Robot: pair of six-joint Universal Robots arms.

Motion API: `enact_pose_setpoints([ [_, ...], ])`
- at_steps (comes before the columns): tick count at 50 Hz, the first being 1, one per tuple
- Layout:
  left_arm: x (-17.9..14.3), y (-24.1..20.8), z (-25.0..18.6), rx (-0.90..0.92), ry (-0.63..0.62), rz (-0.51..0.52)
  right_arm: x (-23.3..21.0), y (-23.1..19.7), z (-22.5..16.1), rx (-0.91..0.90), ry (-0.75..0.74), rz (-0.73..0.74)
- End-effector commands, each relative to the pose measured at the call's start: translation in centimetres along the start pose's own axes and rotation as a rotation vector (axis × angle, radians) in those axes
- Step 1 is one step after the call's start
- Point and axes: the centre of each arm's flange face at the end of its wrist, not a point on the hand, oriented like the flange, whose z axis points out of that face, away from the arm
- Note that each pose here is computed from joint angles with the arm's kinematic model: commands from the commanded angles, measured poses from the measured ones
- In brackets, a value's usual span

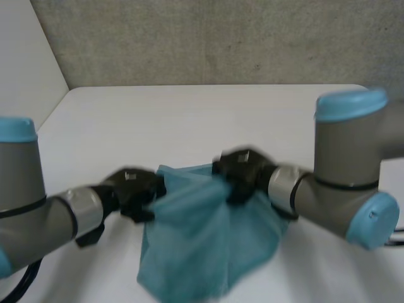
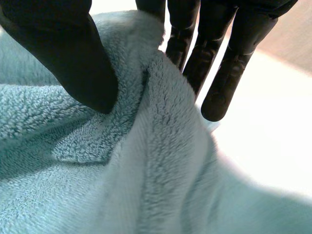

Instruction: Fold the laundry

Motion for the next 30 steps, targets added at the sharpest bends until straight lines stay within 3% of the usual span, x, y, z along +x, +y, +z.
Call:
enact_pose_setpoints([
  [1,-0.9,-10.8,0.4,0.436,-0.267,0.164,3.2,-10.8,-3.1,0.424,0.297,-0.082],
  [6,0.3,-17.2,-2.4,0.73,-0.405,0.158,3.8,-16.3,-7.0,0.728,0.43,-0.14],
  [11,2.8,-17.7,-4.5,0.825,-0.376,0.162,3.2,-16.5,-8.6,0.803,0.44,-0.166],
  [16,4.5,-13.4,-4.3,0.709,-0.326,0.157,2.1,-12.4,-8.0,0.6,0.384,-0.155],
  [21,6.3,-3.7,-3.8,0.428,-0.261,0.153,1.5,-6.7,-7.7,0.299,0.353,-0.177],
  [24,6.5,-2.6,-3.8,0.397,-0.251,0.152,1.0,-2.9,-7.8,0.115,0.332,-0.225],
  [27,8.7,1.8,-4.4,0.27,-0.169,0.138,1.6,-0.2,-8.0,-0.003,0.333,-0.258],
  [30,10.1,2.8,-4.8,0.235,-0.11,0.082,2.1,1.1,-8.0,-0.034,0.34,-0.255],
])
